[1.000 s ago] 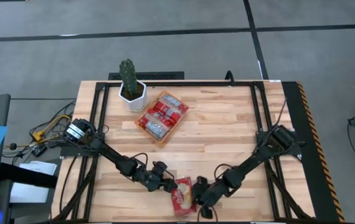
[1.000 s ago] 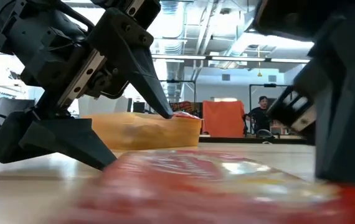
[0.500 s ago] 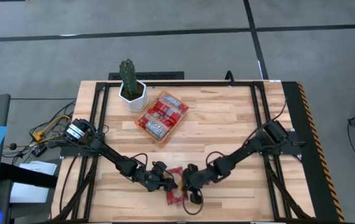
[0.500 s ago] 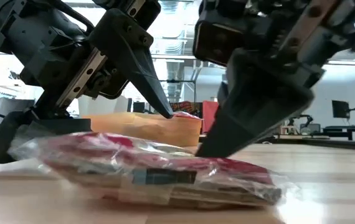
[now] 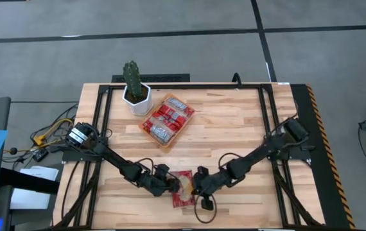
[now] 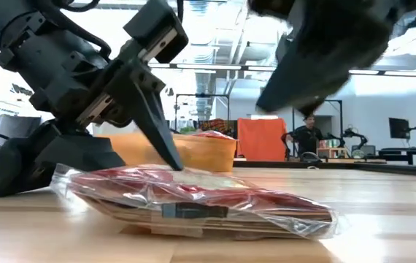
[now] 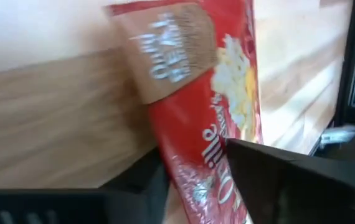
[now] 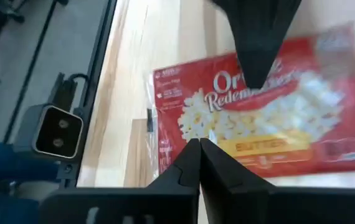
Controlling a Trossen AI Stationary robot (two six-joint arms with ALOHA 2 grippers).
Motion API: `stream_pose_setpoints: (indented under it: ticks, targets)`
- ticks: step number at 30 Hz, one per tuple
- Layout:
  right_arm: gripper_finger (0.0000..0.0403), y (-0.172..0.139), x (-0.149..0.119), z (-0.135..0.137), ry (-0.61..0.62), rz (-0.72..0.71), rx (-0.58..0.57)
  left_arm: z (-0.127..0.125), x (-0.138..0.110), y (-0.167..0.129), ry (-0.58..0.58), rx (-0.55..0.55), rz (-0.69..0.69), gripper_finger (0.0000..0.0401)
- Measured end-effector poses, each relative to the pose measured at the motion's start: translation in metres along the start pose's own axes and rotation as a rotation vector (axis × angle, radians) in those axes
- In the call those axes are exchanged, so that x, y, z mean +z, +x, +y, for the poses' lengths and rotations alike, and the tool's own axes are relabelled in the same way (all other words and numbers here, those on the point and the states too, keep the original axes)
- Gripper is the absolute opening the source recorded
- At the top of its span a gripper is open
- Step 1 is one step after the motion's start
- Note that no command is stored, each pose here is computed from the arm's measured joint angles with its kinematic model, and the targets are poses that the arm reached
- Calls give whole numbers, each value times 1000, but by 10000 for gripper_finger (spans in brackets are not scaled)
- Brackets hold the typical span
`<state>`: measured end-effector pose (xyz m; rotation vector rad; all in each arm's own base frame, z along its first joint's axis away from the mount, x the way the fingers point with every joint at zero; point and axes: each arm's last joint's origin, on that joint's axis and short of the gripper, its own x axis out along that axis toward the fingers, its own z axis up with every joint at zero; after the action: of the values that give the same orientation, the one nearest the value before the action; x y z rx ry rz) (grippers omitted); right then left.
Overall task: Sort popcorn bags into baskets
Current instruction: Put the popcorn bag into the orange bin
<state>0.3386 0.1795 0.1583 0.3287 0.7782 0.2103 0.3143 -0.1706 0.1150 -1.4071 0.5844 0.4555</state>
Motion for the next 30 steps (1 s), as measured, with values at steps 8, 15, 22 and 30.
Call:
stream_pose_setpoints:
  ticks: [8, 15, 22, 30]
  targets:
    - [13, -60, 10, 21, -57, -38, -120, 0, 1, 0, 12, -5, -46, 12]
    - [31, -109, 9, 34, -33, -87, -207, -14, -3, -2, -32, -154, -22, 6]
    - [15, -143, 0, 47, -29, -134, -263, -38, -8, -21, -120, -352, -103, 3]
    - [27, -154, -12, 54, -17, -144, -314, -65, 17, -68, -138, -397, -445, 2]
